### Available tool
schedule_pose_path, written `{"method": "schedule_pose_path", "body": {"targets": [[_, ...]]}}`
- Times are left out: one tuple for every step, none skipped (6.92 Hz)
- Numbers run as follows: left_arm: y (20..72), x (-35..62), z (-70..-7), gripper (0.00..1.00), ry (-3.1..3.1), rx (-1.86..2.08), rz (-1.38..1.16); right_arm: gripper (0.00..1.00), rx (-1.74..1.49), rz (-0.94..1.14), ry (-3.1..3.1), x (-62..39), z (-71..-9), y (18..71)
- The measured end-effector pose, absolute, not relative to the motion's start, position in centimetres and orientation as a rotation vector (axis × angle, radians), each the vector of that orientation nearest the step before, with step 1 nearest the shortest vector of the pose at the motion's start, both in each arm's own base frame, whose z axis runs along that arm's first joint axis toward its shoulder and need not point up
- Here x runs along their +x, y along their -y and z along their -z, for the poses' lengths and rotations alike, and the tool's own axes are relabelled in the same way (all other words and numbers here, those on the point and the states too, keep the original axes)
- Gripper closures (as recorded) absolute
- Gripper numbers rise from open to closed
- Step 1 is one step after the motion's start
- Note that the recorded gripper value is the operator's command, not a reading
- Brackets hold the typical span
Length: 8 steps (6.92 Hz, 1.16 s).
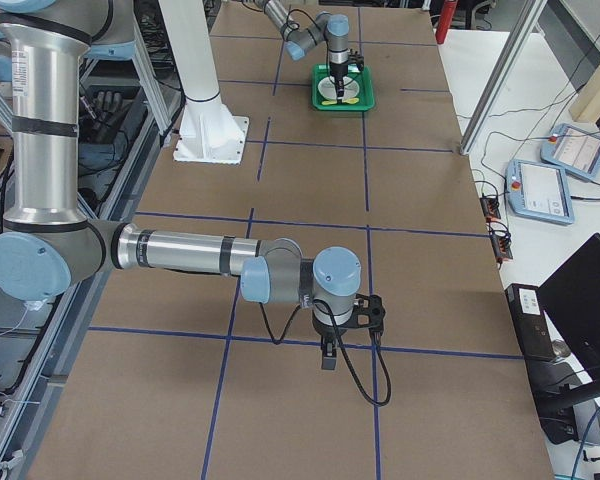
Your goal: Place spoon
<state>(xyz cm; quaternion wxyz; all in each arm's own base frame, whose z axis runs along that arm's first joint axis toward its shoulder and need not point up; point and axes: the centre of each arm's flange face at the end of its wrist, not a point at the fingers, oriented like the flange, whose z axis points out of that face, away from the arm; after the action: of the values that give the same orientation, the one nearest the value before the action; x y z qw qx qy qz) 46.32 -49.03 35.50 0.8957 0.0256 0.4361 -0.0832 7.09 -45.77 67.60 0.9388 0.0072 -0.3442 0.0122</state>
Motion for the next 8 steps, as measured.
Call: {"method": "schedule_pose_path", "body": {"targets": [[49.0,46.3,-35.5,0.52,-0.904,0.056,0.170,0.00,0.014,-0.025,0.703,7.1,-67.6,45.8],[49.0,46.1,-35.3,0.45,-0.908,0.060,0.168,0.00,0.014,-0.025,0.703,7.1,-67.6,45.8],[49.2,45.5,-34.8,0.00,-0.914,0.067,0.169,0.00,0.015,-0.025,0.703,7.1,-67.6,45.8],[49.6,44.4,-34.1,0.00,-0.926,0.081,0.178,0.00,0.015,-0.025,0.703,7.1,-67.6,45.8],[50.1,42.9,-33.5,0.00,-0.934,0.096,0.194,0.00,0.015,-0.025,0.703,7.1,-67.6,45.8],[50.7,40.9,-33.5,0.00,-0.928,0.110,0.209,0.00,0.015,-0.025,0.703,7.1,-67.6,45.8],[51.1,38.2,-34.0,0.00,-0.908,0.133,0.192,0.00,0.015,-0.025,0.703,7.1,-67.6,45.8],[51.3,35.0,-34.7,0.00,-0.887,0.155,0.144,0.00,0.015,-0.025,0.703,7.1,-67.6,45.8]]}}
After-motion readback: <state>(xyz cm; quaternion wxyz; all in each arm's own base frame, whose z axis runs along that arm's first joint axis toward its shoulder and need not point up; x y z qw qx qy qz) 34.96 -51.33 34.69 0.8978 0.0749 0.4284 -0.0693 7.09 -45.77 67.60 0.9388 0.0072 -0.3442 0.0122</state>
